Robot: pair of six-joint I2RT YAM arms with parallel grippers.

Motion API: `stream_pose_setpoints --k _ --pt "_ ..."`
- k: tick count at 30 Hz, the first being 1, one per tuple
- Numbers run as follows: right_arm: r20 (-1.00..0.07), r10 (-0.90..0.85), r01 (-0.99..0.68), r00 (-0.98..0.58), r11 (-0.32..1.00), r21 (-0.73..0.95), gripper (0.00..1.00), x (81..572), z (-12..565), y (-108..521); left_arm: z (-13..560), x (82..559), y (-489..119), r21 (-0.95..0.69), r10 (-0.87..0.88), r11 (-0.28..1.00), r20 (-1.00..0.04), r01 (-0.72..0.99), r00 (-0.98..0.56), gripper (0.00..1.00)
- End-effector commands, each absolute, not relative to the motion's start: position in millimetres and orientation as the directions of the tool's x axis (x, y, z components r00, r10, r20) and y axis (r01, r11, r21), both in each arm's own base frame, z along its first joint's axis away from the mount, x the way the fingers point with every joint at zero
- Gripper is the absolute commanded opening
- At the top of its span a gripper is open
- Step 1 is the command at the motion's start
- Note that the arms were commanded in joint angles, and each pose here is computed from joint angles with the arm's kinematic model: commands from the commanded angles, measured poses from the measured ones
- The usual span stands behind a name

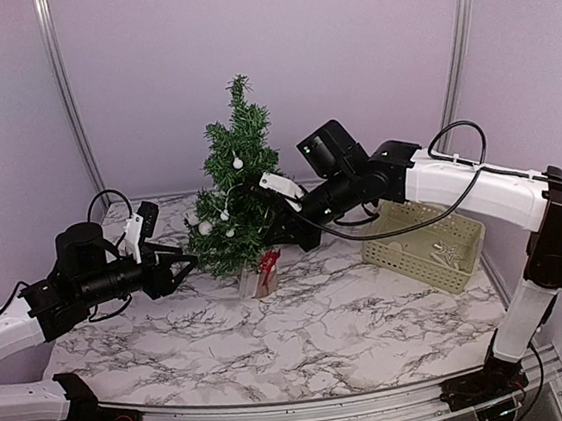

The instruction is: Decorate the small christmas tree

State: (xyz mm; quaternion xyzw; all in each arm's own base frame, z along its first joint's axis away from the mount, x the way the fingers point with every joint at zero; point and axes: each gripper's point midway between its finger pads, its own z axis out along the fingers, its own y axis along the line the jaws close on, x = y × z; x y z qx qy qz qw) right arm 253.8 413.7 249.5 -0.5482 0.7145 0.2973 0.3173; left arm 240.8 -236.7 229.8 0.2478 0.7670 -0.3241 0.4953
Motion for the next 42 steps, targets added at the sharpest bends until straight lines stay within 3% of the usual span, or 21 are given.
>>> stream_pose_setpoints --k 1,11,42 --pt "-0.821 -0.552 -0.975 -0.146 0.221 0.024 0.00 256 280 408 233 243 -239 -0.233 0.054 0.666 -0.932 0.709 -0.358 0.54" --pt "-0.828 -0.545 -0.985 -0.131 0.165 0.048 0.00 249 274 414 231 244 -240 -0.237 0.054 0.663 -0.931 0.710 -0.361 0.54" --pt "-0.853 -0.514 -0.988 -0.090 0.156 0.010 0.00 268 261 414 231 248 -244 -0.231 0.068 0.662 -0.929 0.713 -0.365 0.54"
